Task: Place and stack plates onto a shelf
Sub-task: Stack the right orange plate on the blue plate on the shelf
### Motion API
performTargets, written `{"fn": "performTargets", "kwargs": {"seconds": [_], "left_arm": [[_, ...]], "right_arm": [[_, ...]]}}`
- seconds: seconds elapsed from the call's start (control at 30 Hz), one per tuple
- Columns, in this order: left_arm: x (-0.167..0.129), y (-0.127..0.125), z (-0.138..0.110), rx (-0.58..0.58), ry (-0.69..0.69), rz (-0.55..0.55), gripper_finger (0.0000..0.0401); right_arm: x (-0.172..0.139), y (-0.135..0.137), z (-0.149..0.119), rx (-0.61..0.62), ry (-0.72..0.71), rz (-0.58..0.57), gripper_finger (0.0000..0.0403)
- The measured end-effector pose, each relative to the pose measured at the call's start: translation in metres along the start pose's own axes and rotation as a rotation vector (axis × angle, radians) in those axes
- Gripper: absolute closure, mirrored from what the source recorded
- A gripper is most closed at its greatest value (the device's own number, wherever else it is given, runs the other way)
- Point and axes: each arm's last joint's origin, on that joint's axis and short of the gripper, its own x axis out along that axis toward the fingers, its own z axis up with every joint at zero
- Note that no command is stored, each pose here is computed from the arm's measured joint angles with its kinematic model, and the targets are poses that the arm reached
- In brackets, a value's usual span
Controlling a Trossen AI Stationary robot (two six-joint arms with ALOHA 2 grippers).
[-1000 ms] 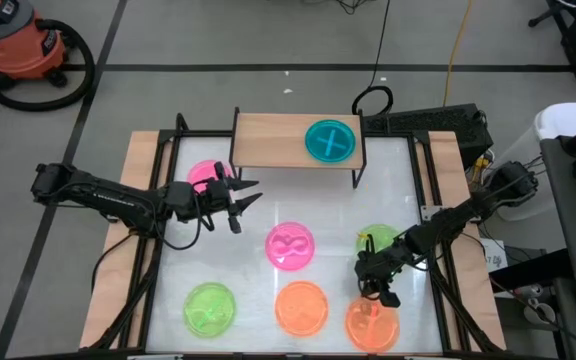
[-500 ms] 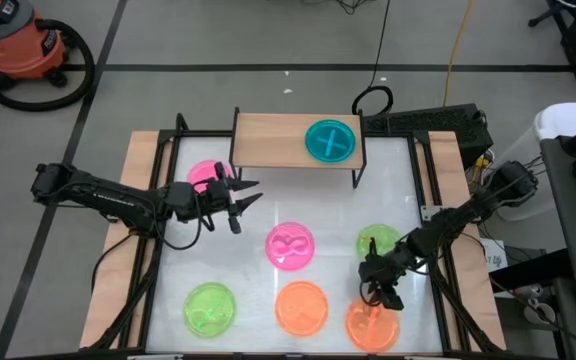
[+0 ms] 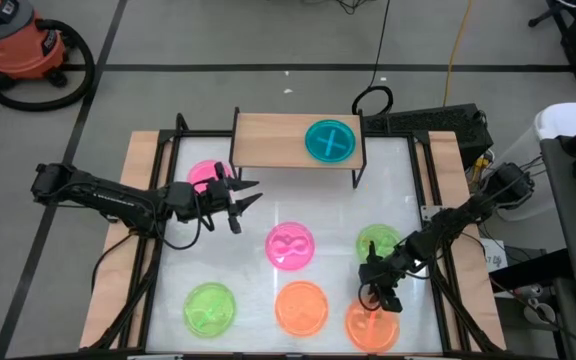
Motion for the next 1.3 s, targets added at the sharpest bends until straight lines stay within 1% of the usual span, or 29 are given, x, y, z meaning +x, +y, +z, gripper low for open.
{"fn": "performTargets", "kwargs": {"seconds": [0.1,0.23,0.3,0.63,0.8,0.9,1.07,1.2,1.3], "left_arm": [[0.000,0.000,0.000,0.000,0.000,0.000,0.0247],[0.000,0.000,0.000,0.000,0.000,0.000,0.0247],[0.000,0.000,0.000,0.000,0.000,0.000,0.0247],[0.000,0.000,0.000,0.000,-0.001,0.000,0.0247],[0.000,0.000,0.000,0.000,-0.001,0.000,0.0247],[0.000,0.000,0.000,0.000,-0.001,0.000,0.0247],[0.000,0.000,0.000,0.000,-0.001,0.000,0.0247],[0.000,0.000,0.000,0.000,-0.002,0.000,0.0247],[0.000,0.000,0.000,0.000,-0.002,0.000,0.0247]], "right_arm": [[0.000,0.000,0.000,-0.002,0.007,-0.001,0.0332],[0.000,-0.001,-0.001,-0.002,0.017,-0.006,0.0383],[0.000,-0.001,-0.001,-0.002,0.017,-0.005,0.0397],[-0.002,0.000,-0.001,-0.010,0.008,0.003,0.0402],[-0.012,0.005,0.002,-0.046,-0.036,0.034,0.0403],[-0.021,0.007,0.006,-0.068,-0.096,0.046,0.0403],[-0.042,0.008,0.015,-0.135,-0.250,0.019,0.0403],[-0.061,0.004,0.024,-0.178,-0.402,-0.058,0.0403],[-0.076,-0.001,0.030,-0.212,-0.532,-0.167,0.0403]]}}
